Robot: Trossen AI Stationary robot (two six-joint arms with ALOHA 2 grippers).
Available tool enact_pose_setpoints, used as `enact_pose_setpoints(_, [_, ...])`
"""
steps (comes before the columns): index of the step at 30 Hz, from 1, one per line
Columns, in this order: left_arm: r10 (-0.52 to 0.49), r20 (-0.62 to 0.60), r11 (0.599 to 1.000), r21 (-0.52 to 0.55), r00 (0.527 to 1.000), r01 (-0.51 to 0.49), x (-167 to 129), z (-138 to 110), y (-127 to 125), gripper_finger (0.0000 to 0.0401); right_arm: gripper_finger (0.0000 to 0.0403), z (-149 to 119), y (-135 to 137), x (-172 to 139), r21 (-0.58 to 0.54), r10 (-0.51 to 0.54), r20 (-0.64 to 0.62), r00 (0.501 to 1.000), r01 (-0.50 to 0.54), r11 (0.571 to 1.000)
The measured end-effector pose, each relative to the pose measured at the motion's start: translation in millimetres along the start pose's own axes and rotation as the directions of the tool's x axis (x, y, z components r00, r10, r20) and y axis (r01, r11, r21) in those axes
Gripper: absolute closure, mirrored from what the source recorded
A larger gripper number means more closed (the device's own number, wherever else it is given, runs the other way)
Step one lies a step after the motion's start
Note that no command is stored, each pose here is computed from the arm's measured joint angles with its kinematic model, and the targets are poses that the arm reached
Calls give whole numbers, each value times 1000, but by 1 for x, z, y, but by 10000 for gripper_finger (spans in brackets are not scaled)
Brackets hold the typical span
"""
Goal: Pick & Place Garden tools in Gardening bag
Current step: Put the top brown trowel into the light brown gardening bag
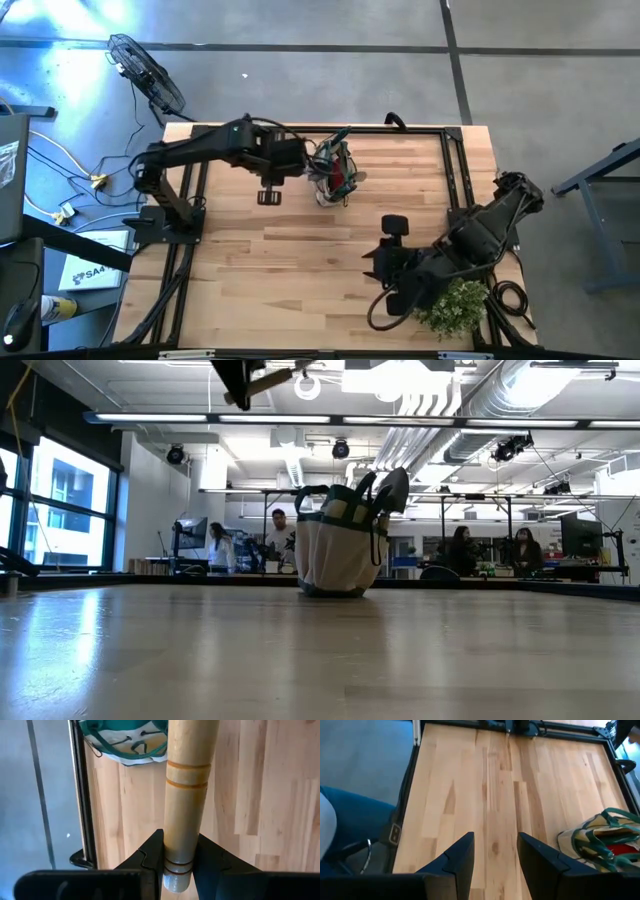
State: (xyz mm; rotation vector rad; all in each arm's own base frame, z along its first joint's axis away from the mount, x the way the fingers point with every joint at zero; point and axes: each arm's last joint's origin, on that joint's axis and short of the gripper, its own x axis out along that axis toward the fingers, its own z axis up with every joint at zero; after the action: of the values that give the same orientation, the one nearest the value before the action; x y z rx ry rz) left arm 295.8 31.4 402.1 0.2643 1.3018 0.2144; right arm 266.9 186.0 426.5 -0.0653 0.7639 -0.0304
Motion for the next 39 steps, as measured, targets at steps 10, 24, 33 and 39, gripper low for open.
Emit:
enact_pose_setpoints(10, [-178, 291, 981, -16, 940, 191, -13, 7, 21, 338, 264, -10, 3, 13, -29, -74, -22, 997, 73, 997])
enact_pose_setpoints(24, [-288, 666, 933, 34, 688, 357, 91, -20, 8, 338, 264, -38, 28, 7, -24, -159, -11, 987, 159, 987])
enact_pose_setpoints(33, [-253, 926, 885, 104, 281, 455, 160, -62, -24, 338, 264, -40, 33, 2, -27, -218, 53, 975, 220, 975])
enact_pose_setpoints(39, [-207, 944, 906, 86, 256, 414, 182, -65, -29, 338, 264, -37, 27, 4, -29, -273, 80, 959, 275, 961])
